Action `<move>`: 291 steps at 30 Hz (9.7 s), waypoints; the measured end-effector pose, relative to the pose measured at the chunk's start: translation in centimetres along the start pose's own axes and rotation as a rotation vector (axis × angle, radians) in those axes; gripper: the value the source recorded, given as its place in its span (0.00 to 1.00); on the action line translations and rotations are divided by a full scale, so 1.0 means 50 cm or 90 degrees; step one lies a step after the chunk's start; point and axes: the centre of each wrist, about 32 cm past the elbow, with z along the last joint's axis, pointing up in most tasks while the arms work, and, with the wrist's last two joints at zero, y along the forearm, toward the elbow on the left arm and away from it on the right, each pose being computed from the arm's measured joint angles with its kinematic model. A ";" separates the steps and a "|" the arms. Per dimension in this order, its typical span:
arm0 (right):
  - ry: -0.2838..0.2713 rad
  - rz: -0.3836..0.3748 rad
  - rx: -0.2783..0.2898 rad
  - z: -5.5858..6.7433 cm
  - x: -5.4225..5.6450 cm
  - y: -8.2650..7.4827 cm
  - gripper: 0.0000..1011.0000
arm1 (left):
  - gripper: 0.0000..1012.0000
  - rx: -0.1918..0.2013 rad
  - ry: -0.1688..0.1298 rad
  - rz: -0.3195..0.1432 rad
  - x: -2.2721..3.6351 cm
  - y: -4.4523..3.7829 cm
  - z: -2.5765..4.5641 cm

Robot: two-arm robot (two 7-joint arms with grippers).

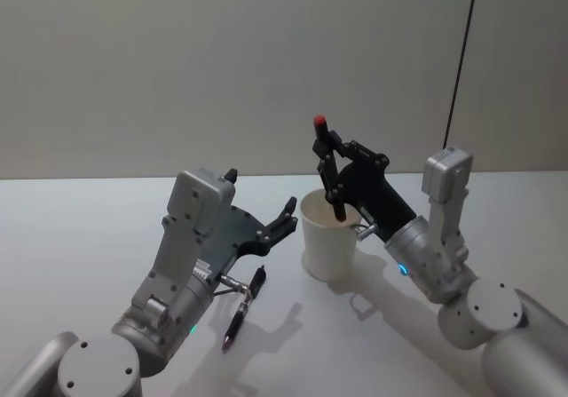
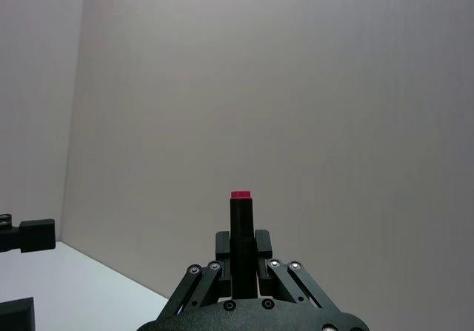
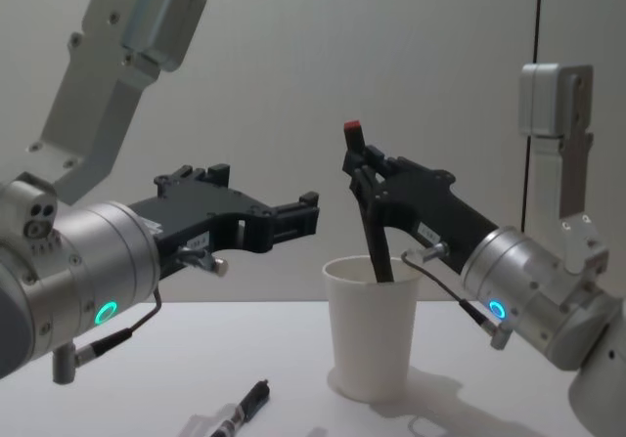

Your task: Place the pen into the pen holder.

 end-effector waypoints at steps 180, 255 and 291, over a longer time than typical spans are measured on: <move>0.016 -0.226 -0.341 0.268 0.050 -0.277 0.99 | 0.99 0.026 -0.024 -0.017 0.018 -0.002 0.009; 0.016 -0.227 -0.342 0.268 0.049 -0.278 0.99 | 0.99 0.424 0.109 -0.067 0.090 -0.014 0.046; 0.016 -0.227 -0.342 0.268 0.049 -0.278 0.99 | 0.99 0.462 0.106 -0.087 0.059 -0.026 0.002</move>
